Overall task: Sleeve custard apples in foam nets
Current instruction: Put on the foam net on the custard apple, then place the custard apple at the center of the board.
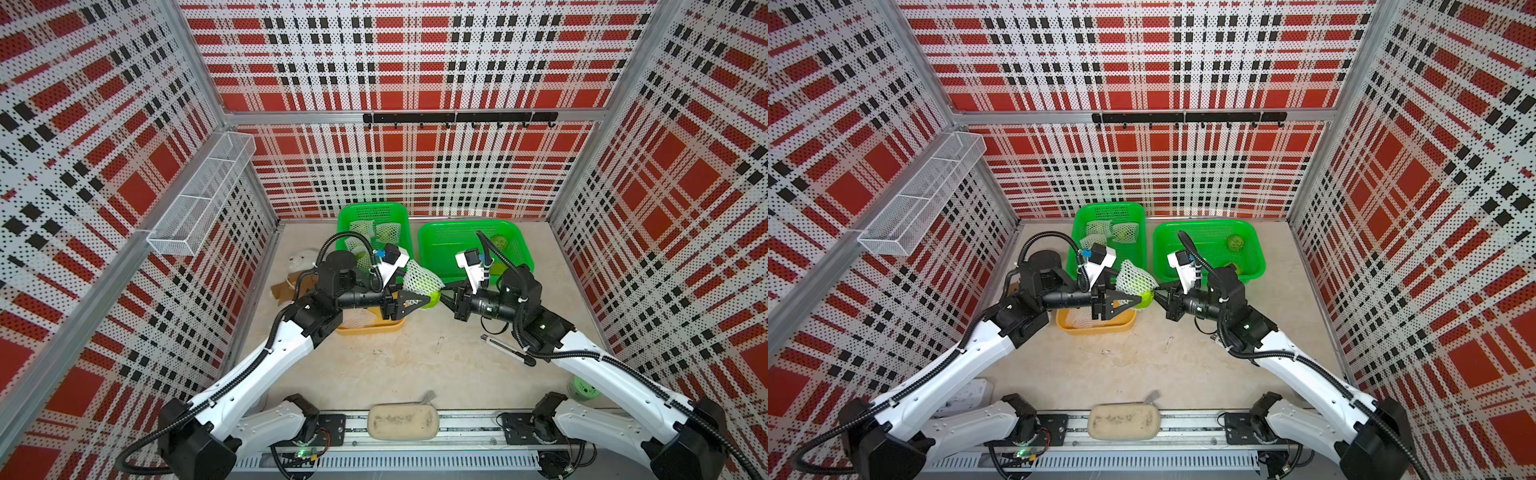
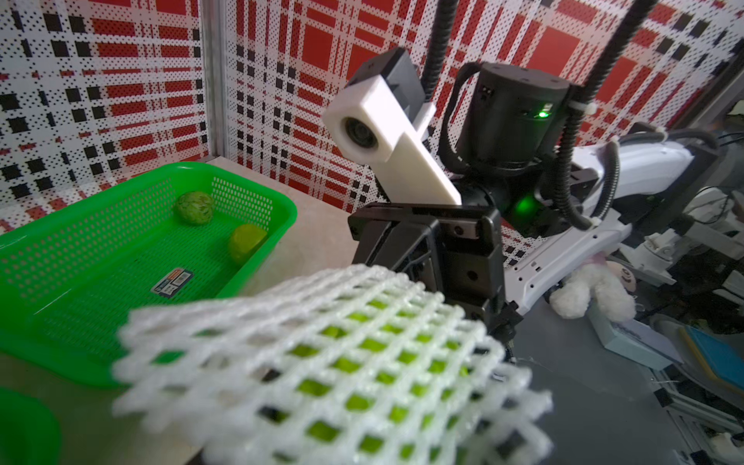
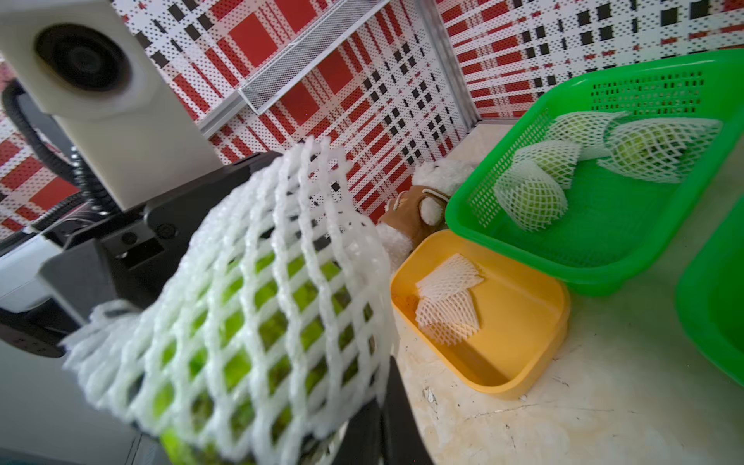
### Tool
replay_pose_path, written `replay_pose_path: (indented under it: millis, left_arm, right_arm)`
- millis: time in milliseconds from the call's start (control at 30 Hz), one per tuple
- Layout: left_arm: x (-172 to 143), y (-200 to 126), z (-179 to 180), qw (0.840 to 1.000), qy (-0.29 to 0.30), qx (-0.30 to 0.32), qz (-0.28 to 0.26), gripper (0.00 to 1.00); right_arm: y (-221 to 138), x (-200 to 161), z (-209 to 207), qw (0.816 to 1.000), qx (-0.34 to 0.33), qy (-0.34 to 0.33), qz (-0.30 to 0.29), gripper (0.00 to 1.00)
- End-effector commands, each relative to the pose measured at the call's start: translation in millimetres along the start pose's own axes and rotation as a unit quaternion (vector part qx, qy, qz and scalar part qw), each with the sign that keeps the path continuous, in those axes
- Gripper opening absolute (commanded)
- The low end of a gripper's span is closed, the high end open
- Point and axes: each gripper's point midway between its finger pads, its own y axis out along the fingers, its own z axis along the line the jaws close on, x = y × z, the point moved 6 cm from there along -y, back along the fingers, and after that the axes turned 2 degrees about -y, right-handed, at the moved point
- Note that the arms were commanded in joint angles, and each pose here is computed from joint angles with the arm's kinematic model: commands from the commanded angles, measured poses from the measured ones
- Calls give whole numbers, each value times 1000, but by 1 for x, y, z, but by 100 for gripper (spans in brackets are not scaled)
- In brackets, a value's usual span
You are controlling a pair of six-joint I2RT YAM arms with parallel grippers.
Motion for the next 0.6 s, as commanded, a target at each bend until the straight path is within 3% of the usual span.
replay_pose_path:
  millis: [0, 133, 267, 567]
  left_arm:
    - [-13, 5, 13, 997, 6, 61, 36, 34]
    - [-20, 12, 27, 993, 0, 101, 65, 45]
    - [-49, 42, 40, 987, -10, 113, 117, 43]
    - [-128, 118, 55, 975, -29, 144, 168, 44]
  right_arm:
    - [-8, 8, 14, 999, 4, -17, -43, 0]
    - [-8, -2, 7, 999, -17, -14, -33, 0]
    - [-2, -26, -12, 999, -47, 10, -4, 0]
    - [-11, -114, -66, 985, -144, 81, 49, 0]
